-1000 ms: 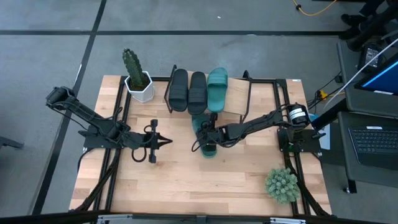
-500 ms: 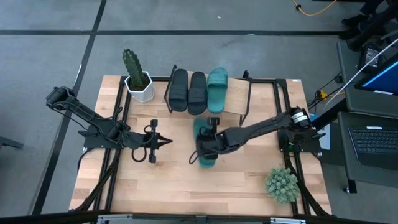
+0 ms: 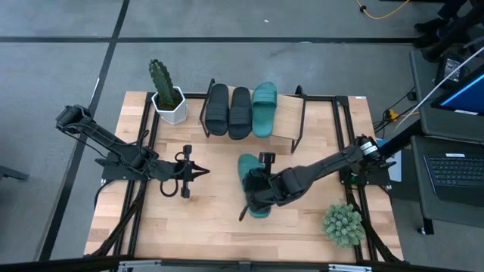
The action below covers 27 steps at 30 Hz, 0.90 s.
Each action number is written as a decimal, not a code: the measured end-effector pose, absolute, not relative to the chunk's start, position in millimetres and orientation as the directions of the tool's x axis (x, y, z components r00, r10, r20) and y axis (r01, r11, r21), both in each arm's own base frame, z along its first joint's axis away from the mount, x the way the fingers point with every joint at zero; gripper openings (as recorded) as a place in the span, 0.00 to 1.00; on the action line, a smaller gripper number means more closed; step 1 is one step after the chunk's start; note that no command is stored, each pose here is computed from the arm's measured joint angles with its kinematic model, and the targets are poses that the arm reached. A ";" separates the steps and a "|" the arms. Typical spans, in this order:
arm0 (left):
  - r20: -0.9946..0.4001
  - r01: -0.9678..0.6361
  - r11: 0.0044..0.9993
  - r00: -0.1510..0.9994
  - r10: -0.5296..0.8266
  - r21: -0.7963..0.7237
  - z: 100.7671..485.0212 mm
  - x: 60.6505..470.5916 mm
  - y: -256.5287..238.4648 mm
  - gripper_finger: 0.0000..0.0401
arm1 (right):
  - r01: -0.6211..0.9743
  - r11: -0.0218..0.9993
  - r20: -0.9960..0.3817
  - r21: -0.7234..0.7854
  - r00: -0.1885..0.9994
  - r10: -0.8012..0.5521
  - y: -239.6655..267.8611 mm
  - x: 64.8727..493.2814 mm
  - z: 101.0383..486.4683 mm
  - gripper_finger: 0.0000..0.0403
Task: Pick and place slides into the shelf
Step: Put the green slide on the shelf
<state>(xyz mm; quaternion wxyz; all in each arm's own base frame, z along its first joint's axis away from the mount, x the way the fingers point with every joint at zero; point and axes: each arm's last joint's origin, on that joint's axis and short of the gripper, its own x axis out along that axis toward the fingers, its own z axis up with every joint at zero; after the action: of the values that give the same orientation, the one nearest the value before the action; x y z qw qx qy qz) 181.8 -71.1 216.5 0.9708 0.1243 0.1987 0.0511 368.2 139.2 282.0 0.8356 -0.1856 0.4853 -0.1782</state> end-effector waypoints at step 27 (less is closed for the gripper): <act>-0.373 -0.050 0.964 0.916 0.148 0.261 216.5 181.8 -71.1 0.00 | 0.219 0.672 -0.602 -0.707 0.313 -0.735 89.7 349.2 354.0 0.03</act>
<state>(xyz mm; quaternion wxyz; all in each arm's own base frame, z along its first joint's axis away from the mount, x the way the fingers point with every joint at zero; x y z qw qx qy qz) 181.8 -71.1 216.5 0.9708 0.1242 0.1987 0.0511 349.2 89.7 354.0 0.7676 -0.2594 0.4969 -0.3107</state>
